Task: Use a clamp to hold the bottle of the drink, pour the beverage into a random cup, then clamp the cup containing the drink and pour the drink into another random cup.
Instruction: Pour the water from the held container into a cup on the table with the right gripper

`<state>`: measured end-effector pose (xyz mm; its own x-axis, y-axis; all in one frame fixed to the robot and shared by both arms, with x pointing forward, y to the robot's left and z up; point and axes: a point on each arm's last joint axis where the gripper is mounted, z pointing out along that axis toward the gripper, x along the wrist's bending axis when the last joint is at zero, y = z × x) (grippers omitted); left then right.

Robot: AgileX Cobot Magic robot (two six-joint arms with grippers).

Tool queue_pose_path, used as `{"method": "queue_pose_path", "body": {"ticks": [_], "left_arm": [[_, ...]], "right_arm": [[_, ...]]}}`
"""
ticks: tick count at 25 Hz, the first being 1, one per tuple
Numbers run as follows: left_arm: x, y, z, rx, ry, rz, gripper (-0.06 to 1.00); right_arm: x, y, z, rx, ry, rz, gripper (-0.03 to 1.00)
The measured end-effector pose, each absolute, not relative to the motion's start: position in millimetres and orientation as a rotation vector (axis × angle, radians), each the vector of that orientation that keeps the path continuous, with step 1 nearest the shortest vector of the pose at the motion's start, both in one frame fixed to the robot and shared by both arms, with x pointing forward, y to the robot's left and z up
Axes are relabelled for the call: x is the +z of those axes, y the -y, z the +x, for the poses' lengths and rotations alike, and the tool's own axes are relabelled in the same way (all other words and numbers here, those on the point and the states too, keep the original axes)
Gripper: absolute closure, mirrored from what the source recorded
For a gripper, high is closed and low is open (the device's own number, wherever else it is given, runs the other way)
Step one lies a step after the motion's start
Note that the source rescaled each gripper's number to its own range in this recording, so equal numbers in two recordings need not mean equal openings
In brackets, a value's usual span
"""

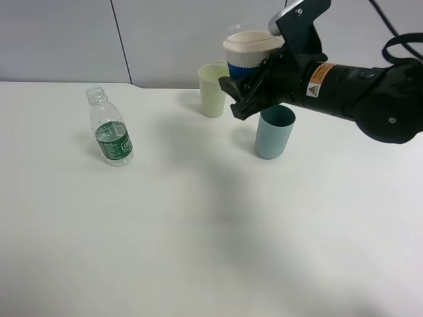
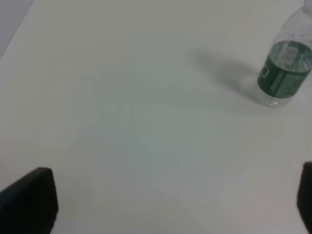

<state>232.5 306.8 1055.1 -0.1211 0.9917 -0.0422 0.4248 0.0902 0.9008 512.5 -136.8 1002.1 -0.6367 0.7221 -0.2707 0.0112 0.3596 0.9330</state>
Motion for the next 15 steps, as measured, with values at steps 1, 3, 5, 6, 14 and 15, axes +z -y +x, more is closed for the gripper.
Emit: {"method": "queue_pose_path", "body": {"ticks": [1, 3, 5, 6, 14, 15], "left_arm": [[1055.1, -306.8, 232.5, 0.994, -1.647, 1.42, -0.06], [1055.1, -306.8, 232.5, 0.994, -1.647, 1.42, -0.06], [1055.1, -306.8, 232.5, 0.994, -1.647, 1.42, -0.06], [1055.1, -306.8, 232.5, 0.994, -1.647, 1.42, -0.06], [1055.1, -306.8, 232.5, 0.994, -1.647, 1.42, -0.06], [1055.1, -306.8, 232.5, 0.994, -1.647, 1.42, -0.06]], "right_arm": [[1007.5, 142.4, 512.8, 1.318, -1.922, 0.656, 0.95], [1016.0, 153.6, 513.4, 1.312, -1.895, 0.722, 0.95], [1023.2, 166.5, 514.7, 1.305, -1.865, 0.788, 0.95], [1025.8, 172.1, 515.0, 1.299, -1.857, 0.81, 0.95], [1025.4, 208.3, 524.5, 1.227, -1.831, 0.943, 0.95], [1024.9, 213.0, 525.6, 1.212, -1.831, 0.946, 0.95]]}}
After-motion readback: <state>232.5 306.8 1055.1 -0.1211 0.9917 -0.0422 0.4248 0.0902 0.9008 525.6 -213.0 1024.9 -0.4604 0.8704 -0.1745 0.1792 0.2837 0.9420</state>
